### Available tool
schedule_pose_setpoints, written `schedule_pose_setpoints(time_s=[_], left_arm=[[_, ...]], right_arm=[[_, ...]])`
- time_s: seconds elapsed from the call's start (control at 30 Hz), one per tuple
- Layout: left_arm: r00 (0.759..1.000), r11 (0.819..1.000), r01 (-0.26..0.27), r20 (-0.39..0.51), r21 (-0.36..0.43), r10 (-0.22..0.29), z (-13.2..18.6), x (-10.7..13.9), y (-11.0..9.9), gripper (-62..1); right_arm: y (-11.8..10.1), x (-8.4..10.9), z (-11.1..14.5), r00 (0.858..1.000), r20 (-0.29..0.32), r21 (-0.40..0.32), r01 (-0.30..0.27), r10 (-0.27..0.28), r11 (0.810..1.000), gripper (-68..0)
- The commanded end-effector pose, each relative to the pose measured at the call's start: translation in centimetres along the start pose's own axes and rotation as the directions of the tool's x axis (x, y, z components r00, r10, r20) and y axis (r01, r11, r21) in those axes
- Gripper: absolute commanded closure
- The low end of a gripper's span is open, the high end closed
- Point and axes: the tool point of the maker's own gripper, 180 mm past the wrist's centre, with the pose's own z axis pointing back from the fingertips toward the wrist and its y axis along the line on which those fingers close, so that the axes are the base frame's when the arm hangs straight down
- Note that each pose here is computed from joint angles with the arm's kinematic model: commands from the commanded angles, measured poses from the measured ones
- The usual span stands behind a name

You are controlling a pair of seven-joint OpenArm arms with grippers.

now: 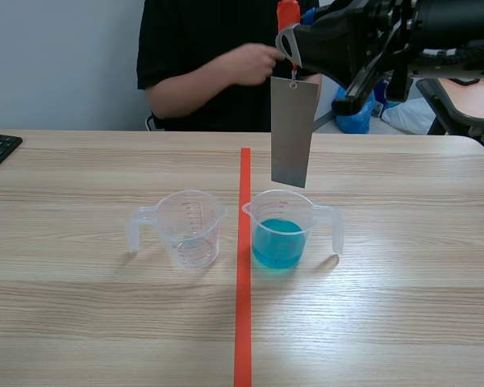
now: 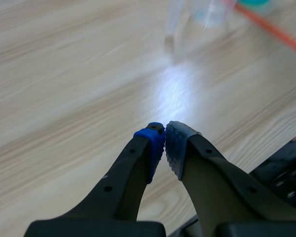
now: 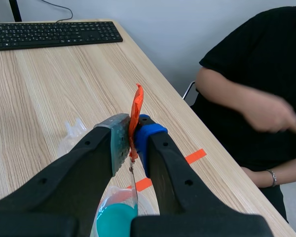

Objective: Do the redox reaction experiment.
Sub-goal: 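Move the plate over the blue solution, then point at the plate with the left hand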

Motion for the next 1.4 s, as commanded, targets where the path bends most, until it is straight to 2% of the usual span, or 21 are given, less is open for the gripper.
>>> schedule_pose_setpoints(time_s=[0.0,0.13,0.23,0.37,0.47,0.63,0.83,1.03,1.2,1.37], left_arm=[[0.997,1.0,0.016,0.08,-0.02,-0.014,-1.2,2.7,1.1,-5.5],[0.98,0.994,0.105,0.175,-0.029,-0.098,-3.4,7.3,3.3,-3.1],[0.971,0.99,0.139,0.201,-0.029,-0.131,-5.1,9.4,4.0,-2.7],[0.964,0.983,0.171,0.216,-0.06,-0.154,-7.4,11.0,3.6,-2.7],[0.966,0.978,0.182,0.206,-0.105,-0.158,-9.3,11.1,2.5,-2.7],[0.966,0.973,0.169,0.222,-0.158,-0.132,-12.6,11.9,1.0,-2.7],[0.973,0.966,0.117,0.219,-0.229,-0.066,-17.0,11.9,-1.6,-2.7],[0.975,0.943,0.068,0.221,-0.326,0.006,-21.0,12.1,-5.6,-2.8],[0.959,0.926,0.01,0.267,-0.378,0.099,-23.1,14.0,-7.8,-2.8],[0.95,0.912,-0.004,0.282,-0.41,0.131,-24.8,15.1,-9.6,-2.8]], right_arm=[[-0.3,1.2,0.1,0.999,0.035,-0.004,-0.012,0.012,1.0,-1.5],[-0.2,1.2,0.1,0.999,0.036,-0.002,-0.013,0.013,1.0,-1.5],[-0.2,1.2,0.1,0.999,0.036,-0.002,-0.013,0.013,1.0,-1.5],[-0.2,1.2,0.1,0.999,0.035,-0.002,-0.013,0.013,1.0,-1.5],[-0.2,1.2,0.1,0.999,0.036,-0.002,-0.013,0.013,1.0,-1.5],[-0.2,1.2,0.1,0.999,0.036,-0.002,-0.013,0.013,1.0,-1.5],[-0.2,1.2,0.1,0.999,0.036,-0.002,-0.013,0.014,1.0,-1.5],[-0.2,1.2,0.1,0.999,0.036,-0.002,-0.013,0.013,1.0,-1.5],[-0.2,1.2,0.1,0.999,0.036,-0.002,-0.013,0.014,1.0,-1.5],[-0.2,1.2,0.1,0.999,0.036,-0.002,-0.013,0.013,1.0,-1.5]])
